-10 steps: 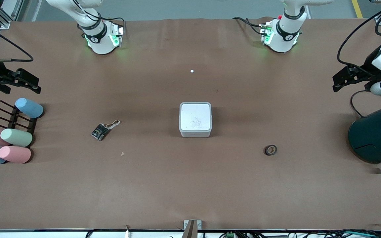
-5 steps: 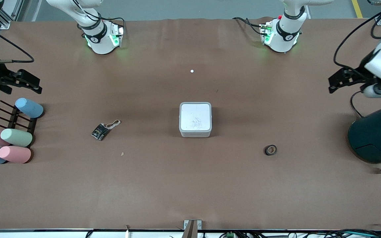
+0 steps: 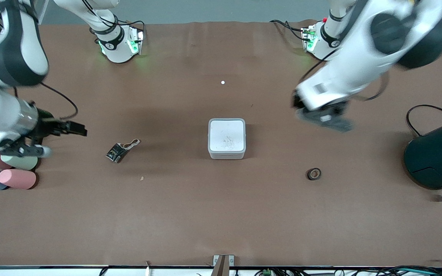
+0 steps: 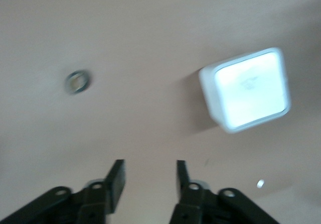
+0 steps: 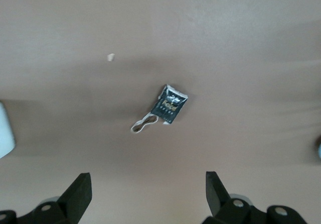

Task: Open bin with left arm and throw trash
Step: 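Flip open the bin lid with the left gripper while the right gripper reaches the packet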

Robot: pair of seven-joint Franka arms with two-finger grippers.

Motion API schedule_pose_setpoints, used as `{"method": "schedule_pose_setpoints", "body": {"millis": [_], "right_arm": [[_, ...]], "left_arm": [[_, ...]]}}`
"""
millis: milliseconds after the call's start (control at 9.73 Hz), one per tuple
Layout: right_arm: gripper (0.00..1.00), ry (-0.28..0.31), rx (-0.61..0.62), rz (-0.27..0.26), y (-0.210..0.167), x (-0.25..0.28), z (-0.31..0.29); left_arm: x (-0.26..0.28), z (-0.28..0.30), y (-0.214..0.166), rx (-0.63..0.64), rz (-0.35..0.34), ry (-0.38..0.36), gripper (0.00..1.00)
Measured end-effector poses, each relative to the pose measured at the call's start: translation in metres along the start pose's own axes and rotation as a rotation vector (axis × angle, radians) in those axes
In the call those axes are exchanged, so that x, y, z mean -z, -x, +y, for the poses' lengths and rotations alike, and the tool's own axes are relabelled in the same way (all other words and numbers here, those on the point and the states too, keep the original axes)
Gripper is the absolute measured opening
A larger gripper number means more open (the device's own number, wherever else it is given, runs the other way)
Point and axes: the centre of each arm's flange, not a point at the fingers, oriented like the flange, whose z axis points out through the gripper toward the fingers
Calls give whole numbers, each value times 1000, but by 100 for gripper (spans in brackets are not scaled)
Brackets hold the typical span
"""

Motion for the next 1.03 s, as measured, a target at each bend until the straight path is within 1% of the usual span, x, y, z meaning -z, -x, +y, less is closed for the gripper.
{"method": "schedule_pose_setpoints", "body": {"millis": [103,205,308,411,616,822,1027], "right_arm": [[99,-3,-21,-13,-8,-40,9],[99,-3,-39,6,-12,-81,17],[100,-2,-63,44,-11,-118,23],[100,-2,-111,79,-9,-146,28],[100,-8,-216,119,-16,-184,31],[100,-13,-304,132,-24,-212,32],[100,-7,-328,106,-26,-243,31]], "left_arm": [[-44,33,-16,-6,19,24,24],[-87,62,-26,8,32,45,11],[-125,90,-30,19,41,64,1],[-154,111,-32,20,53,80,1],[-193,124,-37,28,68,99,1],[-228,122,-39,45,56,89,1],[-226,122,-40,91,53,85,1]]}}
